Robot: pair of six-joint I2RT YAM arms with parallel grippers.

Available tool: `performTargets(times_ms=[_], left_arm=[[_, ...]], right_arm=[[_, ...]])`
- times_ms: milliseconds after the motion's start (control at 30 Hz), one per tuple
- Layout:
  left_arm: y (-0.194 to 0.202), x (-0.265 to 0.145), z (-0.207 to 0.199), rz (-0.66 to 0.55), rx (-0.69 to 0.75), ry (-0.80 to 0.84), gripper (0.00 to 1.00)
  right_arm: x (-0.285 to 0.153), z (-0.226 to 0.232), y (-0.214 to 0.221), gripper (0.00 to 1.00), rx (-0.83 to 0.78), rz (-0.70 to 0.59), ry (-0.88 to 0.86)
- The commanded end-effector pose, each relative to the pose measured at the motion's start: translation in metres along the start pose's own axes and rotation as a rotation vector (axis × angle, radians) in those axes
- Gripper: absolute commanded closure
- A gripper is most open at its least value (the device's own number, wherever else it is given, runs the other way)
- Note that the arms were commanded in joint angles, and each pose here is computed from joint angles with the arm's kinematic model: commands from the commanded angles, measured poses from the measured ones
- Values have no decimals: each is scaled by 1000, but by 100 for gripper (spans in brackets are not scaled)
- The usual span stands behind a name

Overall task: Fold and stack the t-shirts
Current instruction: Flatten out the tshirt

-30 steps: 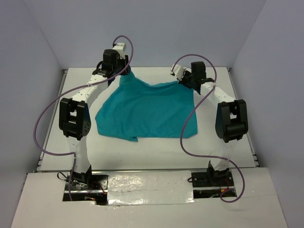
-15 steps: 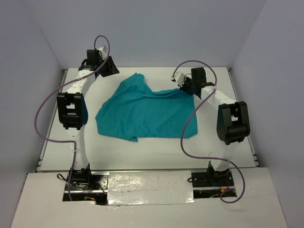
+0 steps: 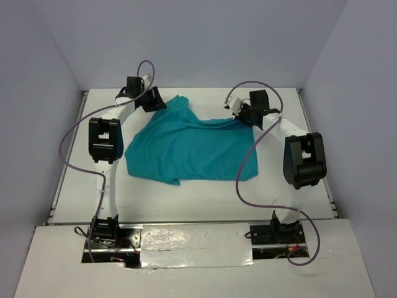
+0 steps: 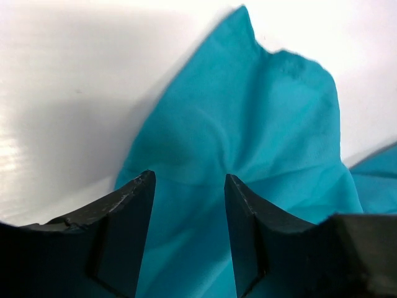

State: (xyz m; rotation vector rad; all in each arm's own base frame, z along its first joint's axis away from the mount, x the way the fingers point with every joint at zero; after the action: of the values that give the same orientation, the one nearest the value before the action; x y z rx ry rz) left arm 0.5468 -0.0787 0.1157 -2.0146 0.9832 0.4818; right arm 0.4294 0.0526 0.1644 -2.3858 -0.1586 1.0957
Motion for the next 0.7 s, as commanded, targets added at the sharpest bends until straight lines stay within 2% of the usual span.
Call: performTargets(times_ms=[0,133,333,400,533,600,667], left_arm=[[-18,-7,-9,-120,39,21,39],[-19,-10,-8,-186,61,-21,39],[-15,5,-2,-178,85,-92,38],[-8,4,-2,-188,85,-86,37],[-26,-11,-19,-316,122,-24,37],[-33,-14,-24,-339,134,-15,37],[-32,-5,-17,-313,134,-41,37]], right_arm=[[-19,-14,-9,99,13,-35,41],[-19,-14,-12,98,19,-42,42],[-18,-14,-11,98,24,-41,39],[-19,-13,-10,98,25,-41,39],[-18,-11,-9,98,27,-40,34],[-16,-11,-8,98,28,-39,32],[-16,-12,-8,99,29,-39,32]])
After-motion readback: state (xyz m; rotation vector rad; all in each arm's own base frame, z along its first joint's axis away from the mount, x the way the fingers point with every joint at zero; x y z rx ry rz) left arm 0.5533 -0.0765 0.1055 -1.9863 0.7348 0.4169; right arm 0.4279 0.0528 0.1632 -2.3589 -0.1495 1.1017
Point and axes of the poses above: each gripper's point midway between its finger pads, its own x axis out along the fingers, its own z axis along the line the jaws close on, y = z × x, the point moved 9 cm from there along -x, back along the fingers, and after that the axes turned 6 degrees about -x, right-handed, at the moved point
